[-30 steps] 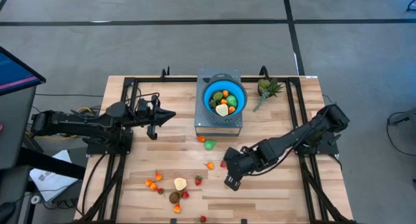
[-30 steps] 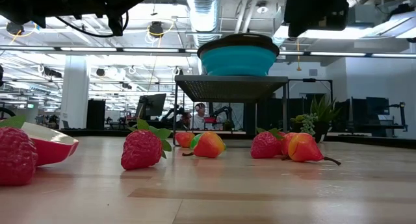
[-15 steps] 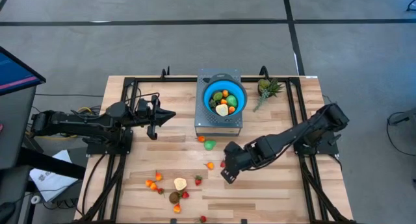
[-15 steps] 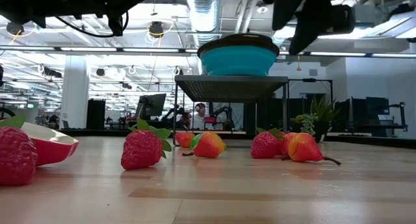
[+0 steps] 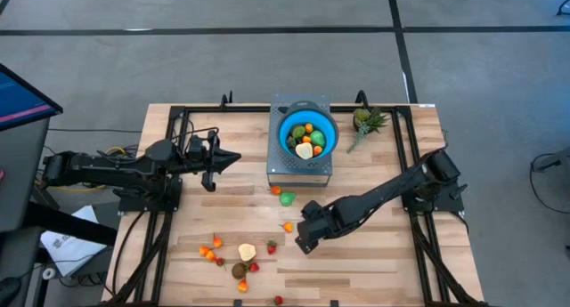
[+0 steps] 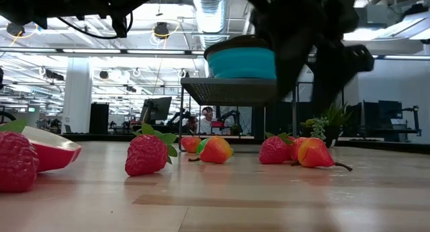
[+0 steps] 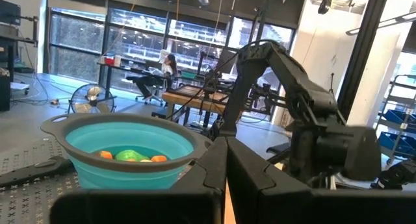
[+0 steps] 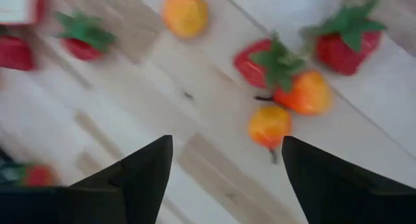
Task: Pick & Place Fruit
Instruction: Put the peach into the strainer bowl
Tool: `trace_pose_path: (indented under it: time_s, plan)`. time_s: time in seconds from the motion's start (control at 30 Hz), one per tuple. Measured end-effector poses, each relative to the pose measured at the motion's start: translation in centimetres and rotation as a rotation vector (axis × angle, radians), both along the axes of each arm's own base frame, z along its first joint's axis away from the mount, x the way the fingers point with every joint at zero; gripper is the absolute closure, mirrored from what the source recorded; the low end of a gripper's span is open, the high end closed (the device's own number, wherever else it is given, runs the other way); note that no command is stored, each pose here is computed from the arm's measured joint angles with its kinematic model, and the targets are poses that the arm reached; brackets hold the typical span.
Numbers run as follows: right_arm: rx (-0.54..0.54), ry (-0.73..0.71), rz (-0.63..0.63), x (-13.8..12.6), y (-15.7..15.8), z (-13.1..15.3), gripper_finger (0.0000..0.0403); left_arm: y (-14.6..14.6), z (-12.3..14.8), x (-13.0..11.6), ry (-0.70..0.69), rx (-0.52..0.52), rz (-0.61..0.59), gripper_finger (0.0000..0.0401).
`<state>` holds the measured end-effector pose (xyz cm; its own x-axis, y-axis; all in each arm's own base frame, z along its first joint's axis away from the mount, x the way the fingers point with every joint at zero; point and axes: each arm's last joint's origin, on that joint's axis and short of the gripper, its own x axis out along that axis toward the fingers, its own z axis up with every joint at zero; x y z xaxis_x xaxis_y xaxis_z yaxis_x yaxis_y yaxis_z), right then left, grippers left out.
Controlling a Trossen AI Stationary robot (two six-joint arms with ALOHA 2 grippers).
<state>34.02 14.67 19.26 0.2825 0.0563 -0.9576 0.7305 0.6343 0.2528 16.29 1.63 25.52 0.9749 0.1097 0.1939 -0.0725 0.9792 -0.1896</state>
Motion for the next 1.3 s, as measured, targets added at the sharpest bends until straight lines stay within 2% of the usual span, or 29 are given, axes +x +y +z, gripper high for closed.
trace_pose_path:
  time_s: [0.37, 0.6, 1.17, 1.3]
  plan:
    - [-0.021, 0.088, -0.012, 0.6, 0.3, -3.2, 0.0122, 0.0, -0.2, 0.1, 0.014, -0.001, 0.0, 0.0399]
    - [-0.055, 0.121, -0.035, 0.2, -0.1, -3.4, 0.0122, 0.0, -0.2, 0.1, 0.014, -0.001, 0.0, 0.0399]
    - [-0.075, 0.087, 0.062, 0.6, -0.3, -3.3, 0.0122, 0.0, -0.2, 0.1, 0.013, -0.001, 0.0, 0.0399]
    - [-0.081, 0.084, 0.088, 0.2, -0.4, -4.3, 0.0122, 0.0, -0.2, 0.1, 0.013, -0.001, 0.0, 0.0399]
